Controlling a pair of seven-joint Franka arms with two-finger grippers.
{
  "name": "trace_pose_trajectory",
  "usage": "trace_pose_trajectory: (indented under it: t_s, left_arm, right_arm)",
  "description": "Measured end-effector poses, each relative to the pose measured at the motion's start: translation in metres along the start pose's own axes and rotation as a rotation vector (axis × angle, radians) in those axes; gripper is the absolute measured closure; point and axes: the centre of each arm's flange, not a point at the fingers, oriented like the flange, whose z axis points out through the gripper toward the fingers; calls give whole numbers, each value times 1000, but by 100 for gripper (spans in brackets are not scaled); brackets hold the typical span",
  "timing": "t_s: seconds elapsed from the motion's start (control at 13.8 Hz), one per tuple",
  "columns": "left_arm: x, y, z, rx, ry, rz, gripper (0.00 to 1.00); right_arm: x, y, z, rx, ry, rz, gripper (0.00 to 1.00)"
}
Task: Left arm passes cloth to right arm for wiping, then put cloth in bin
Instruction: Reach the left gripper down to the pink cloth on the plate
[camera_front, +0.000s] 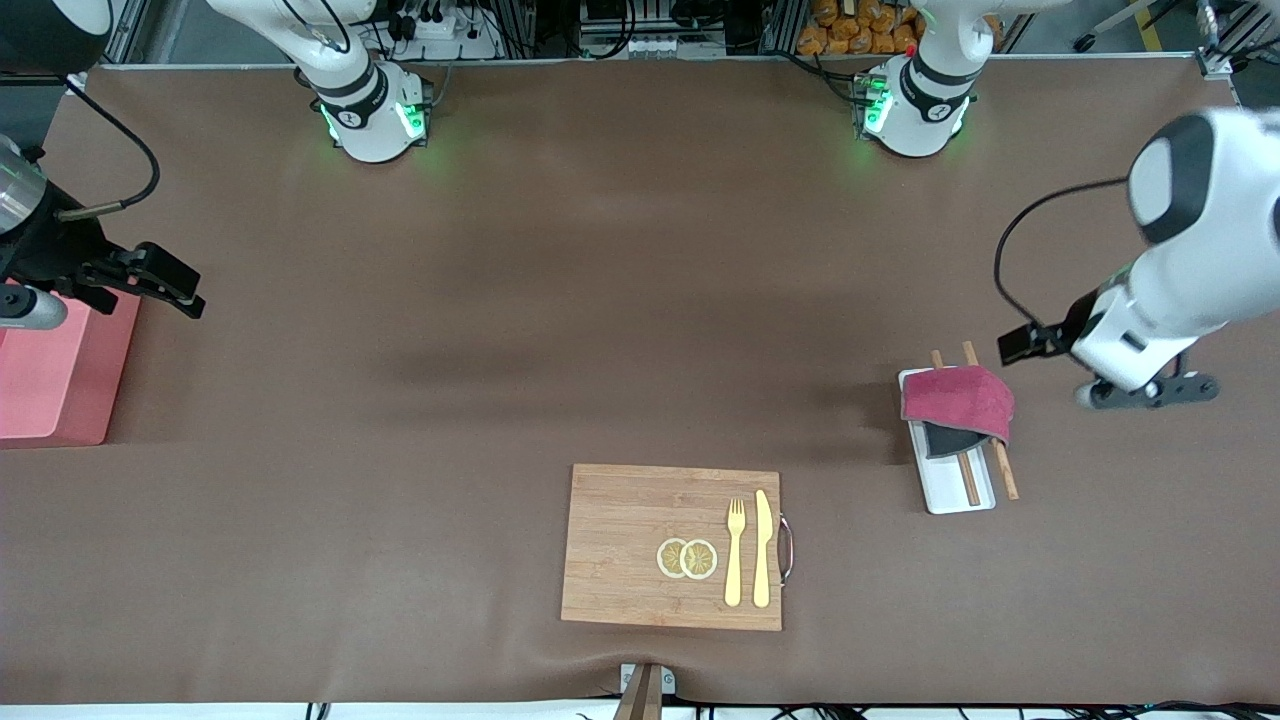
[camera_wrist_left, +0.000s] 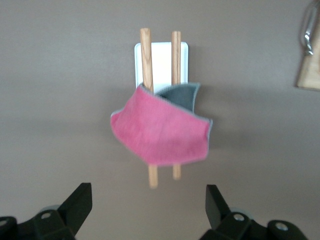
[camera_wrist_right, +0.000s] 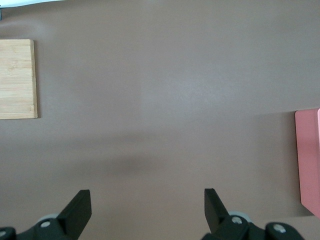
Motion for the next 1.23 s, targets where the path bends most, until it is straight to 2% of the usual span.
trace_pose_trajectory:
  t_s: [0.22, 0.29, 0.36, 0.43, 0.51, 1.01, 1.16, 1.23]
  left_arm:
    - [20, 2, 56, -6, -19, -14, 0]
    - [24, 2, 73, -7, -27, -16, 7]
    - [28, 2, 86, -9, -33, -17, 7]
    - [30, 2, 96, -9, -38, -19, 14]
    - [31, 1, 101, -9, -43, -21, 22]
    - [36, -29, 108, -6, -53, -66, 29]
    - [36, -30, 113, -6, -62, -67, 43]
    - [36, -28, 113, -6, -62, -65, 43]
  right_arm:
    - [0, 0, 4, -2, -16, 11, 0]
    - [0, -1, 7, -3, -26, 33, 0]
    - [1, -2, 9, -3, -32, 57, 0]
    - [1, -4, 11, -4, -35, 69, 0]
    - [1, -6, 12, -4, -37, 74, 0]
    - [3, -12, 21, -7, -56, 158, 0]
    - [2, -14, 25, -11, -72, 188, 0]
    - [2, -16, 27, -12, -78, 191, 0]
